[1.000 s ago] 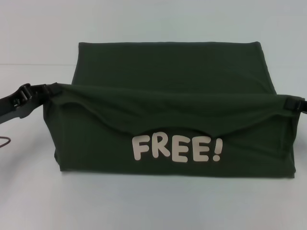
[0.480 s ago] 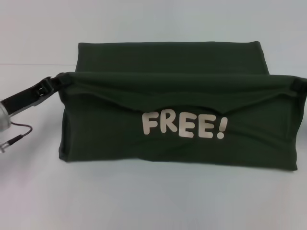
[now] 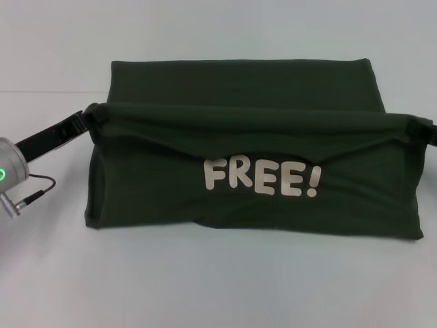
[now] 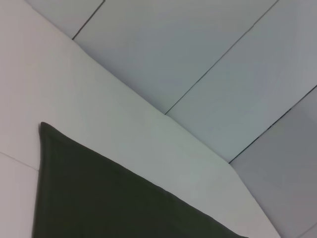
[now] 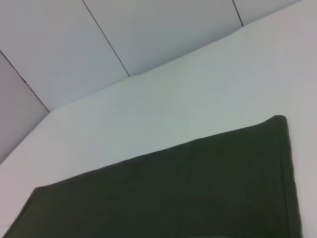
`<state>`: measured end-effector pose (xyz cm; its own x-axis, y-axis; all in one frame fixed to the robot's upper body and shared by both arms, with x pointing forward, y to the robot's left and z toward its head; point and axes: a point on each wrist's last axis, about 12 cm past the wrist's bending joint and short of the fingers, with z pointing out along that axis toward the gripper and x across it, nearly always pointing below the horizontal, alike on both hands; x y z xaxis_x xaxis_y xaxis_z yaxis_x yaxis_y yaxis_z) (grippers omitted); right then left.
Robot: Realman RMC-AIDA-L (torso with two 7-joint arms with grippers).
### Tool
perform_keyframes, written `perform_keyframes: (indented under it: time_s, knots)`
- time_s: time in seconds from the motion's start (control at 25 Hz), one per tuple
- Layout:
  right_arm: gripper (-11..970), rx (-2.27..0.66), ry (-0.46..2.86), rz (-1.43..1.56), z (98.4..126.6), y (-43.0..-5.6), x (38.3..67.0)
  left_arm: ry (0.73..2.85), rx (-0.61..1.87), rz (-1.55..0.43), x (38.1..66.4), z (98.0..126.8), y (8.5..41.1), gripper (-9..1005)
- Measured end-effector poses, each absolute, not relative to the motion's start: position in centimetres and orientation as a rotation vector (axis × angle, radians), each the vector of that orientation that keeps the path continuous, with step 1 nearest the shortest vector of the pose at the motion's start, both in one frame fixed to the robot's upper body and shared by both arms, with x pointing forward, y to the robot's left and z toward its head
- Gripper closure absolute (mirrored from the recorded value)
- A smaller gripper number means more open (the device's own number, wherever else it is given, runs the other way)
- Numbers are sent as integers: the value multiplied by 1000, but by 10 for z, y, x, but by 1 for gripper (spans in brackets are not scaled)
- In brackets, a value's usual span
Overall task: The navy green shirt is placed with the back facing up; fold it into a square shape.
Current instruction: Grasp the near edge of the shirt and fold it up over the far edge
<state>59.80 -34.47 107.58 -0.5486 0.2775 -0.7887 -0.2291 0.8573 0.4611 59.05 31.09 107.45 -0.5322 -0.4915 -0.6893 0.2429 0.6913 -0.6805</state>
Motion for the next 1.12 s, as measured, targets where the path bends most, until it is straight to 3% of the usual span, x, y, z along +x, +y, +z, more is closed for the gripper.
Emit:
perform_keyframes:
  time_s: [0.52, 1.12]
  knots:
    - [895, 23, 2046, 620, 1076, -340, 604, 1917, -142, -827, 619, 1093, 309, 853]
    - [893, -11, 2066, 550, 1072, -325, 612, 1954, -182, -674, 626, 1081, 302, 825]
